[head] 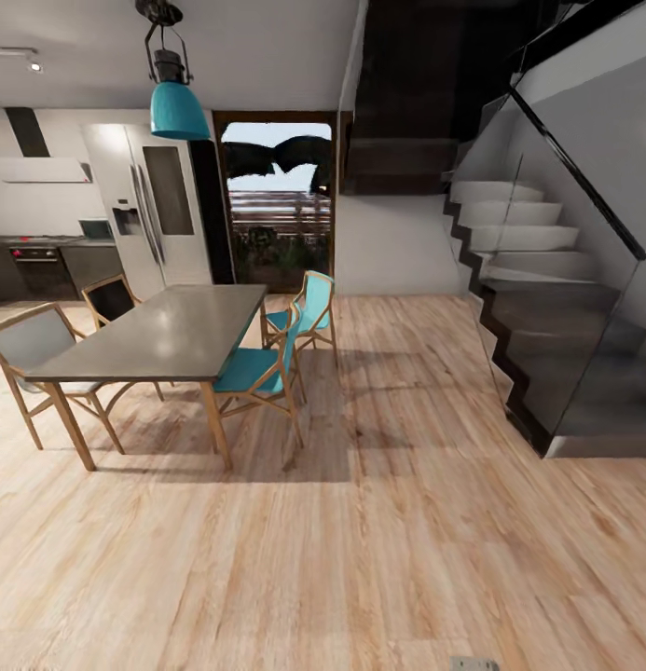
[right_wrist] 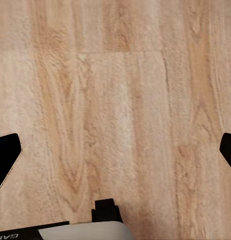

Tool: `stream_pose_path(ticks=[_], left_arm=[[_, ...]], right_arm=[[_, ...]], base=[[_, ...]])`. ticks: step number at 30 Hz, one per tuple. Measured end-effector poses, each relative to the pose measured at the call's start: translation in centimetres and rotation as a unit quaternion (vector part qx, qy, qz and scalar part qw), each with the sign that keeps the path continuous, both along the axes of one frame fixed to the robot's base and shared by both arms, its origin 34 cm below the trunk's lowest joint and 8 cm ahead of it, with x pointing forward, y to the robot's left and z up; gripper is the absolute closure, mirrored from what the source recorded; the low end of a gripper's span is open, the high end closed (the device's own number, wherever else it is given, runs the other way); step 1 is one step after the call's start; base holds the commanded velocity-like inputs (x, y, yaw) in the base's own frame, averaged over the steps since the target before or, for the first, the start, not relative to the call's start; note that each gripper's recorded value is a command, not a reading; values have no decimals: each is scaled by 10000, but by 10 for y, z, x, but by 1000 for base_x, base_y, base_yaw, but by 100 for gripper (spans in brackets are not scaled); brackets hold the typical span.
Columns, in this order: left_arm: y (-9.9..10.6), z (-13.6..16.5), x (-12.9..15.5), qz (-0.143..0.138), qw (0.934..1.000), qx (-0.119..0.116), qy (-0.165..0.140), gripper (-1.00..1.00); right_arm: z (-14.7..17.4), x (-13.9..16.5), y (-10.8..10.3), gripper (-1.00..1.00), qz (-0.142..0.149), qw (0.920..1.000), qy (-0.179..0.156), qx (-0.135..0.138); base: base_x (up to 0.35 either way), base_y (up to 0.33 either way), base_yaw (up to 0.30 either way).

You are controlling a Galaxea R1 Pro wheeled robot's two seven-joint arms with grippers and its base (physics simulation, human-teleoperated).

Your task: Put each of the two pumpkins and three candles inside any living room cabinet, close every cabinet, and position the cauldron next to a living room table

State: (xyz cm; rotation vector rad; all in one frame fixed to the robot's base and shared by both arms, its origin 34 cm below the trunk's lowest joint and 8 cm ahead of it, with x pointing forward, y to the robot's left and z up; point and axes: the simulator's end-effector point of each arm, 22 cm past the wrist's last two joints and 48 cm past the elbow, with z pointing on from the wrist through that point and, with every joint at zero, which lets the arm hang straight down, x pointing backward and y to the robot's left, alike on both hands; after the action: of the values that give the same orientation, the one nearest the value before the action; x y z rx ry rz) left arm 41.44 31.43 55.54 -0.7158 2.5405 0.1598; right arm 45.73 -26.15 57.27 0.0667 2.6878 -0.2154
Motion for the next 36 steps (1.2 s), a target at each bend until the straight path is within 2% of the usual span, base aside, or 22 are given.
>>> stream_pose_path(ticks=[11,24,36], left_arm=[[-2,0,1,-11,10000,-9,-8,-100],[-2,0,0,12,10000,-14,-7,-100],[-3,0,0,10,10000,-18,-6,-100]], right_arm=[[0,0,0,-100,7,10000,2,-3],[1,2,1,-100,11,10000,-26,15],[1,2,1,-100,16,10000,-19,12]], base=[[226,-107,293],[271,-10,292],[304,0,80]])
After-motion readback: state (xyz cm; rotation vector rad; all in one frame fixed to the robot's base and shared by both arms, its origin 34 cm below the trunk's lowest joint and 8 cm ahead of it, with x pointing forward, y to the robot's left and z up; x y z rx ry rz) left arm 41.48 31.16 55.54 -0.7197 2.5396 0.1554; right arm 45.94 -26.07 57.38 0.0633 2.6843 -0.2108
